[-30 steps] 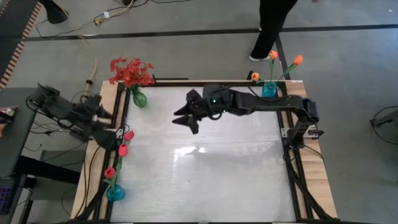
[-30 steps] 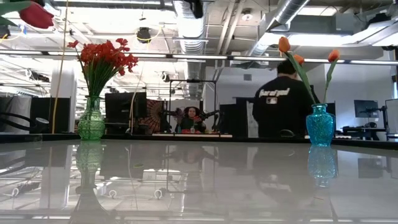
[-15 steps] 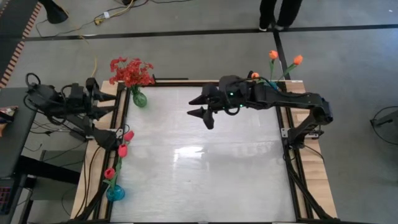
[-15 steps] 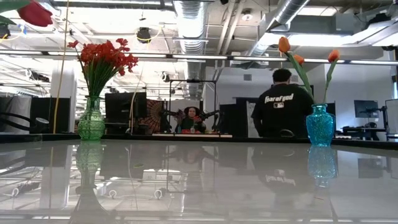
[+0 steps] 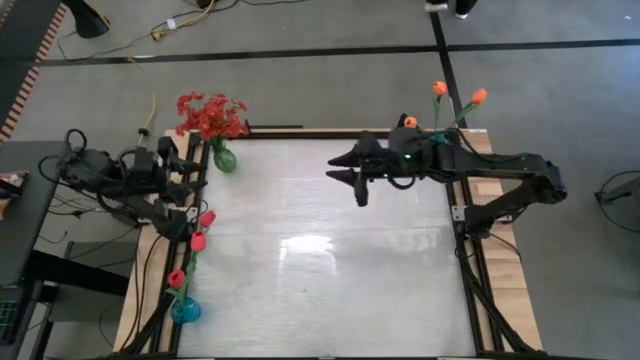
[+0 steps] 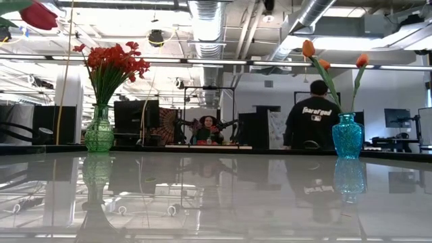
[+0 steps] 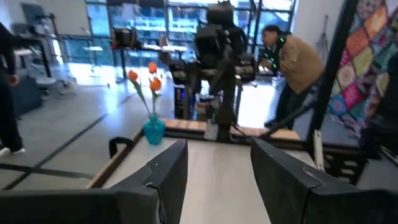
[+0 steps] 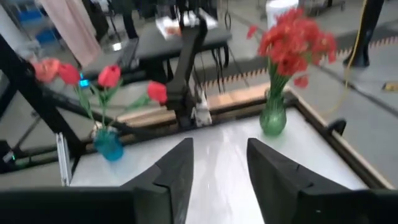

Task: Sort flowers into vase by color
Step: Return to Home Position

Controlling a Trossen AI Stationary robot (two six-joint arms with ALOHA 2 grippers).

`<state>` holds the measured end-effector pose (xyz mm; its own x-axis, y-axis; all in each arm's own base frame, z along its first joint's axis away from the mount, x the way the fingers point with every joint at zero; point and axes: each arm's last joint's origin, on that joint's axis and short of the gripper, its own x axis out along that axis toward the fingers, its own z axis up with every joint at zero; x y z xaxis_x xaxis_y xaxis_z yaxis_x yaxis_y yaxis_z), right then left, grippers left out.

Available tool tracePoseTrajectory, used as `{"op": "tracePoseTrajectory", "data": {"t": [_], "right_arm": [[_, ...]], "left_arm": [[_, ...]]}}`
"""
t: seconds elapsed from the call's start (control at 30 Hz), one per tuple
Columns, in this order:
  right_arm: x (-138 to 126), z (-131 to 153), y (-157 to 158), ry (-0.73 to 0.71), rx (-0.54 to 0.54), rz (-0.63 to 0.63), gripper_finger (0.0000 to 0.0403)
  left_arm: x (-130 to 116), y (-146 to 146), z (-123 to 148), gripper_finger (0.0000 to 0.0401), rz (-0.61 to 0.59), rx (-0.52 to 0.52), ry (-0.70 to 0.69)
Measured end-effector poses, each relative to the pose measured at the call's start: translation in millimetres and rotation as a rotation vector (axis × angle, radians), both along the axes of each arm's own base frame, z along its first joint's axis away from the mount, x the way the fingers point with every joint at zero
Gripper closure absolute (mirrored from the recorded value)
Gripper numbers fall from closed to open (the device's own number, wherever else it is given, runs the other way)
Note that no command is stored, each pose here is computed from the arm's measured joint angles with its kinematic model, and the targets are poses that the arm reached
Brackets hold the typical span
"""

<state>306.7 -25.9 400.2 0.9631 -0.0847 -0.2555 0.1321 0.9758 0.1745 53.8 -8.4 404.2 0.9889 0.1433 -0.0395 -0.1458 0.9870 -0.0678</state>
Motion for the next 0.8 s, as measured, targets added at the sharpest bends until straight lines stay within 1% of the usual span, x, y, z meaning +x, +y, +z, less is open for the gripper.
{"op": "tracePoseTrajectory", "data": {"t": [0.17,0.27,0.4,0.47,0.6,0.67,0.8], "right_arm": [[-17.1,-14.1,-4.7,-0.118,-0.010,-0.021,0.0258],[-21.1,-25.8,-11.5,-0.157,0.002,-0.049,0.0280],[-23.1,-38.1,-21.2,-0.159,0.036,-0.089,0.0305],[-23.7,-44.5,-24.3,-0.139,0.043,-0.099,0.0315],[-23.7,-50.4,-24.6,-0.120,0.053,-0.076,0.0336],[-23.6,-49.8,-24.1,-0.125,0.055,-0.057,0.0347],[-23.5,-50.1,-22.1,-0.119,0.057,-0.018,0.0374]], "left_arm": [[0.5,3.3,4.4,0.0237,0.048,0.011,-0.043],[4.9,3.1,4.0,0.0237,0.040,0.009,-0.033],[17.1,2.9,-1.7,0.0237,0.037,0.018,0.012],[23.9,4.8,-4.9,0.0237,0.058,0.029,0.038],[37.4,12.2,-9.7,0.0237,0.067,0.032,0.071],[40.6,18.5,-11.2,0.0237,0.074,0.038,0.063],[36.8,34.2,-13.9,0.0242,0.153,0.037,0.058]]}}
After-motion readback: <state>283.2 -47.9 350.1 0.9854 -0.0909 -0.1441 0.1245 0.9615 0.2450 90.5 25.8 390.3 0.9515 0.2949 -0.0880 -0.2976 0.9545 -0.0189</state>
